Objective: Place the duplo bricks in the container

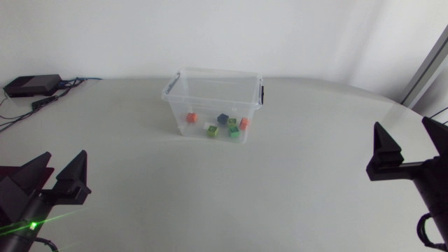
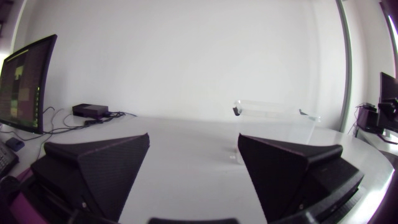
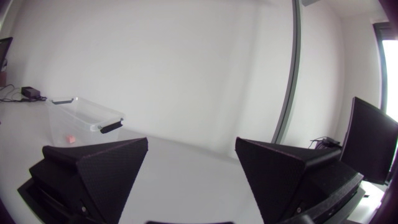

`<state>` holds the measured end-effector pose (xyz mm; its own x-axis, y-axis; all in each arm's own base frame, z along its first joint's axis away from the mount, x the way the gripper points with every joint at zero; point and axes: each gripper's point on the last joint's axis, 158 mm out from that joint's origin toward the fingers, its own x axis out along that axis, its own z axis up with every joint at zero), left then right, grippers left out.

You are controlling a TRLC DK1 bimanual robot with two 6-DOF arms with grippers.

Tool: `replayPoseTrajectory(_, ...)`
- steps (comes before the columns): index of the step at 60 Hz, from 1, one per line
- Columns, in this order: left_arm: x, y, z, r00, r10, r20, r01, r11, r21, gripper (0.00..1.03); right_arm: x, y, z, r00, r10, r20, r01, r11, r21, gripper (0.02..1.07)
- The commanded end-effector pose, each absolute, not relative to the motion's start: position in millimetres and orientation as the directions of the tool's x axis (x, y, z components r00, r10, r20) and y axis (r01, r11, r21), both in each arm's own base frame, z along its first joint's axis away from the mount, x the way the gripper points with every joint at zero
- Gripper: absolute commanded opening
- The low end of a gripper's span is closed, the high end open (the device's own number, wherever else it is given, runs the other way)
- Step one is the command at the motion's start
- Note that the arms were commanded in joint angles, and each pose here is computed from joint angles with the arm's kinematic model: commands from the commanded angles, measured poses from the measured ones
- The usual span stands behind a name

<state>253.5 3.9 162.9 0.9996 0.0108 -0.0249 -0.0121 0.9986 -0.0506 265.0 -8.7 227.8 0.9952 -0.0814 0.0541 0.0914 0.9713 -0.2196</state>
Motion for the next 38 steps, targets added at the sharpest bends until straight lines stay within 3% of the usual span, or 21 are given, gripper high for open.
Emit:
replayPoseTrajectory(1,254,2,154,0.999,0.002,-0.043,-0.003,0.999,-0.033,0.99,263,-10,205,0.997,-0.076,0.017,0.078,0.984,-0.158,1.03)
replayPoseTrajectory(20,254,-3,150,0.998,-0.017,-0.06,0.016,1.0,-0.002,0.99,255,-2,151,0.998,-0.012,-0.055,0.011,1.0,-0.005,1.03)
replayPoseTrajectory(38,254,-3,150,0.998,-0.017,-0.061,0.017,1.0,-0.001,0.99,254,-2,149,0.998,-0.01,-0.057,0.01,1.0,-0.001,1.03)
